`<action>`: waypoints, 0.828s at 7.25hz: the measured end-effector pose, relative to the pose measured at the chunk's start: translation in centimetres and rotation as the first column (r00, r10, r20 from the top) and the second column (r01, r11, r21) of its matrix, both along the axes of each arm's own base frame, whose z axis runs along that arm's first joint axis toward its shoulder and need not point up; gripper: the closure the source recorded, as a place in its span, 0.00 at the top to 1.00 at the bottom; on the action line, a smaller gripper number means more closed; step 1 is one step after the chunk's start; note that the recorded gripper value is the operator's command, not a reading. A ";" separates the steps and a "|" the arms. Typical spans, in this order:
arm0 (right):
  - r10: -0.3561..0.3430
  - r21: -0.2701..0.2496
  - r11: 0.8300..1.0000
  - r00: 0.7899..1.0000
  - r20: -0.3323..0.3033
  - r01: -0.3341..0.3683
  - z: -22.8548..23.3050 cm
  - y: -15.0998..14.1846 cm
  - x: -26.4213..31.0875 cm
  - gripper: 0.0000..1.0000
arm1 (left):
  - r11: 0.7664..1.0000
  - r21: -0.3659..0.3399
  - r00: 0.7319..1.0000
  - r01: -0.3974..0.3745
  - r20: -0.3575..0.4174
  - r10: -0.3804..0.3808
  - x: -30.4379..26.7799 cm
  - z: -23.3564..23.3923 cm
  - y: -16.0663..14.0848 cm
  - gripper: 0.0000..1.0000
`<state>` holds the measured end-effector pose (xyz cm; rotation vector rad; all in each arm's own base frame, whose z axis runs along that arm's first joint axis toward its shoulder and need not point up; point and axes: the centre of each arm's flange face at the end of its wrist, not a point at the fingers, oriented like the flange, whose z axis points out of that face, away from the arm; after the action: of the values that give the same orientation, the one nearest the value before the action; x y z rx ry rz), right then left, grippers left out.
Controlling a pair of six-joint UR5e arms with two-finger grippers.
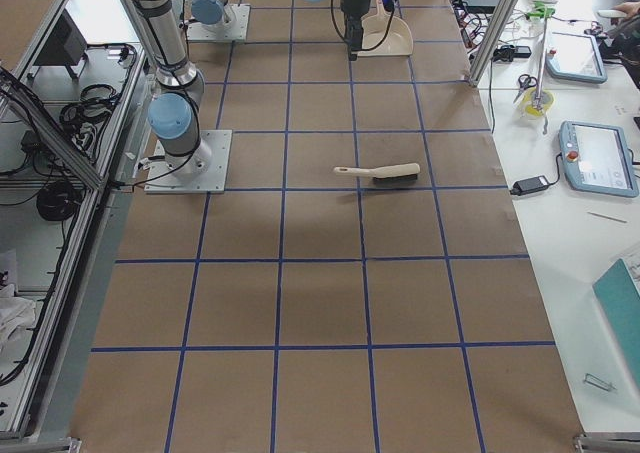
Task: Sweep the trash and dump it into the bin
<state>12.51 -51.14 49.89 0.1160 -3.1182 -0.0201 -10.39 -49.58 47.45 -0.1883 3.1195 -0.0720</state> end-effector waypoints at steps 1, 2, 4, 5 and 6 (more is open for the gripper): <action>0.000 0.000 1.000 1.000 -0.001 0.000 0.0 0.0 0.0 1.00 | 1.000 -0.014 1.000 -0.007 -0.001 0.007 0.6 0.3 -0.2 1.00; 0.001 0.000 1.000 1.000 -0.001 -0.001 0.0 0.0 0.0 1.00 | 1.000 -0.022 1.000 -0.015 -0.003 0.015 1.5 0.6 -0.5 1.00; 0.001 0.000 1.000 1.000 -0.002 -0.001 0.0 0.0 0.0 1.00 | 0.999 -0.029 1.000 -0.023 -0.003 0.023 2.5 0.9 -0.9 1.00; 0.001 0.000 1.000 1.000 -0.003 -0.001 0.0 0.0 0.0 1.00 | 0.999 -0.026 1.000 -0.023 -0.004 0.023 2.4 0.9 -0.9 1.00; 0.001 0.000 1.000 1.000 -0.003 -0.001 0.0 0.0 0.0 1.00 | 1.000 -0.021 1.000 -0.016 -0.007 0.016 2.2 0.7 -0.9 1.00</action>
<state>12.49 -51.12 49.90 0.1169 -3.1155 -0.0196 -8.16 -50.47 48.16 -0.2145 3.1248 -0.1035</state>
